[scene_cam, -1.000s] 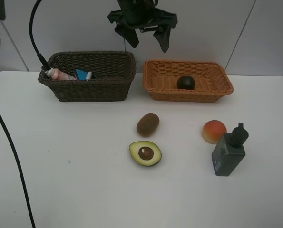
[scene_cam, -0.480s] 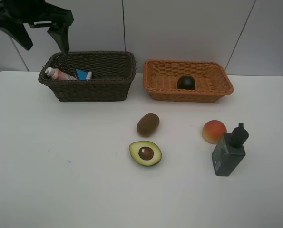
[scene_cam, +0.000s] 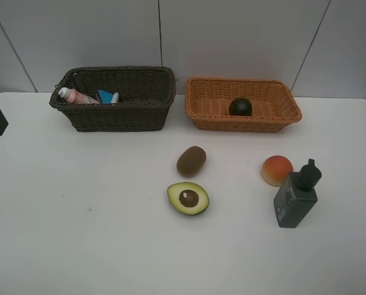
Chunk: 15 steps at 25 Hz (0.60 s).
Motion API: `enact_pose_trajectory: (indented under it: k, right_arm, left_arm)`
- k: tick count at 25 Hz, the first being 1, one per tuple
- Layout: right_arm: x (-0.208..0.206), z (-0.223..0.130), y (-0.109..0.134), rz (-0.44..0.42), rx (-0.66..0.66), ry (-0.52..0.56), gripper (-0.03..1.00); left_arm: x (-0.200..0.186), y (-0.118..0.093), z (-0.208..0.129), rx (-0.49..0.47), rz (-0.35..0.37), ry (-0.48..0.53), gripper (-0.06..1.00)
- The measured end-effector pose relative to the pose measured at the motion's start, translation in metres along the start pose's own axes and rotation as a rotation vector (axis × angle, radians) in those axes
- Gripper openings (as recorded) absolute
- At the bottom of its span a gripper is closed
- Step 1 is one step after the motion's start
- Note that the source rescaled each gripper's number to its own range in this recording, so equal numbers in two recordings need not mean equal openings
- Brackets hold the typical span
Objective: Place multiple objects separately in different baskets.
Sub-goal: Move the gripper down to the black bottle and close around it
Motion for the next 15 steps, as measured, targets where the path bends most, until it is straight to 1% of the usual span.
enact_pose_trajectory:
  k: [3,6,8,11,15]
  right_arm:
    - [0.0,0.0,0.0,0.0,0.0,0.0,1.0]
    - [0.0,0.0,0.0,0.0,0.0,0.0,1.0]
    - [0.0,0.0,0.0,0.0,0.0,0.0,1.0]
    - [0.0,0.0,0.0,0.0,0.0,0.0,1.0]
    - [0.0,0.0,0.0,0.0,0.0,0.0,1.0]
  left_arm:
    - [-0.008,0.015,-0.035,-0.001,-0.017,-0.038,1.0]
    - [-0.013,0.03,-0.069,0.007,-0.042,-0.097,1.0]
    - [-0.015,0.039,-0.089,0.02,-0.067,-0.155,1.0]
    - [-0.017,0.051,-0.115,0.049,-0.113,-0.274,1.0]
    - [-0.016,0.062,-0.142,0.089,-0.157,-0.403,1.0]
Point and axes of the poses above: a point on each arm's last joint axis where the gripper is mounted, x pointing out along that axis toward the gripper, y along the wrist's bending axis when the last joint is at zero, z = x × y, the point moved 2 cm from there along x, pointing out along that axis toward the gripper, and after that the axes turned 15 degrees about -x, right-handed, at the moved point
